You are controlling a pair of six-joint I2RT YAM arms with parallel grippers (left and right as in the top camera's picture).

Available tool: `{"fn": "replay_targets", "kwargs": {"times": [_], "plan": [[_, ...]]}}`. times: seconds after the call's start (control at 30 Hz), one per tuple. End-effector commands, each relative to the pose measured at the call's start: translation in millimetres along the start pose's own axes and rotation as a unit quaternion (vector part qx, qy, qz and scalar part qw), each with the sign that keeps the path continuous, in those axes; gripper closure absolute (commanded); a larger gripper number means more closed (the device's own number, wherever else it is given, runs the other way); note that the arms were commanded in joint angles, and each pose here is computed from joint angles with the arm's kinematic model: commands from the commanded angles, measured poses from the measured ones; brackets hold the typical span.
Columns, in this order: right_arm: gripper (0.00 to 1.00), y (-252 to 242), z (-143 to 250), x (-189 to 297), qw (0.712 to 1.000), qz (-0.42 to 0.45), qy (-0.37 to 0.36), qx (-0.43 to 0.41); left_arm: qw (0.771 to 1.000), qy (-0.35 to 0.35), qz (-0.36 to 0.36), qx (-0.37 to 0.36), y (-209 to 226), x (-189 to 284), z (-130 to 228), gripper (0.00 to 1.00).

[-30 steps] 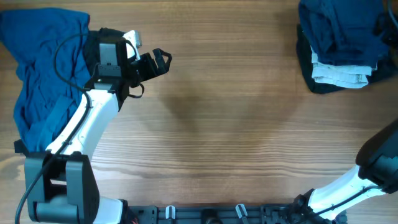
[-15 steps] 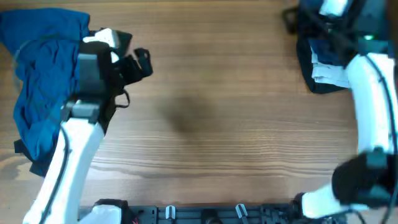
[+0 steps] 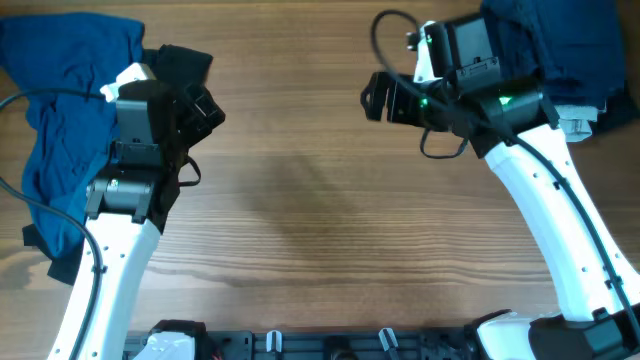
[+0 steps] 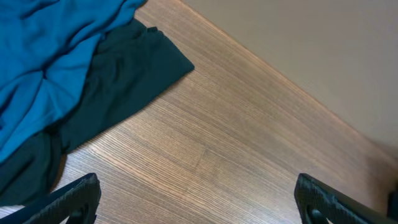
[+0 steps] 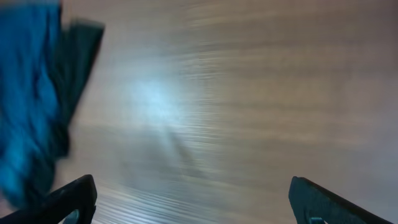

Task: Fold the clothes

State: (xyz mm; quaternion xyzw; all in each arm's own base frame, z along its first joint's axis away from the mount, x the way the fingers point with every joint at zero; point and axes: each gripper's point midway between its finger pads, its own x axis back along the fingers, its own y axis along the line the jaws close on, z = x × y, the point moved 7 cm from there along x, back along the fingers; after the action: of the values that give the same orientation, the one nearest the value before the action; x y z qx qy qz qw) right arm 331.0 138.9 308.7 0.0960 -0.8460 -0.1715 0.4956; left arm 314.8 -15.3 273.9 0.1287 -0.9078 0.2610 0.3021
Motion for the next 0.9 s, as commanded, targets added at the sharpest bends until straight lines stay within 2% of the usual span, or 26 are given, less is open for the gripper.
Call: {"fn": "replay_targets", "kwargs": {"times": [0.0,0.1,0.17,0.2,0.27,0.3,0.33,0.37,0.43,0.47,0.53,0.6,0.7,0.87], "plan": [[0.00,-3,-2,3,0.981,0.016,-0.015,-0.193,1.000,-0.006,-0.005,0.006,0,0,-2,0.00],[0.00,-11,-5,4,0.981,0.045,-0.036,-0.187,1.000,-0.006,-0.005,0.006,0,0,-2,0.00],[0.00,-24,-7,3,0.976,0.097,-0.060,-0.187,1.000,-0.006,-0.005,0.006,0,0,-2,0.00],[0.00,-38,-8,1,0.967,0.157,-0.087,-0.182,1.000,-0.006,-0.005,0.006,0,0,-2,0.00],[0.00,-48,-5,10,0.956,0.198,-0.125,-0.176,1.000,-0.006,-0.005,0.006,0,0,-2,0.00],[0.00,-50,-4,18,0.956,0.194,-0.144,-0.169,1.000,-0.006,-0.005,0.006,0,0,-2,0.00],[0.00,-47,-6,27,0.966,0.171,-0.159,-0.114,1.000,-0.006,-0.005,0.006,0,0,-2,0.00],[0.00,-41,-9,36,0.976,0.129,-0.176,-0.022,1.000,-0.006,-0.005,0.006,0,0,-2,0.00],[0.00,-36,-6,56,0.968,0.042,-0.211,0.129,1.000,-0.006,-0.005,0.006,0,0,-2,0.00],[0.00,-46,2,67,0.963,0.018,-0.229,0.140,1.000,-0.006,-0.005,0.006,0,0,-2,0.00],[0.00,-73,21,81,0.962,0.004,-0.258,0.088,1.000,-0.006,-0.005,0.006,0,0,-2,0.00],[0.00,-96,47,84,0.957,0.010,-0.277,0.084,1.000,-0.006,-0.005,0.006,0,0,-2,0.00],[0.00,-121,104,70,0.932,0.025,-0.313,0.182,1.000,-0.006,-0.005,0.006,0,0,-2,0.00],[0.00,-140,148,31,0.889,-0.010,-0.404,0.216,1.000,-0.006,-0.005,0.006,0,0,-2,0.00]]}}
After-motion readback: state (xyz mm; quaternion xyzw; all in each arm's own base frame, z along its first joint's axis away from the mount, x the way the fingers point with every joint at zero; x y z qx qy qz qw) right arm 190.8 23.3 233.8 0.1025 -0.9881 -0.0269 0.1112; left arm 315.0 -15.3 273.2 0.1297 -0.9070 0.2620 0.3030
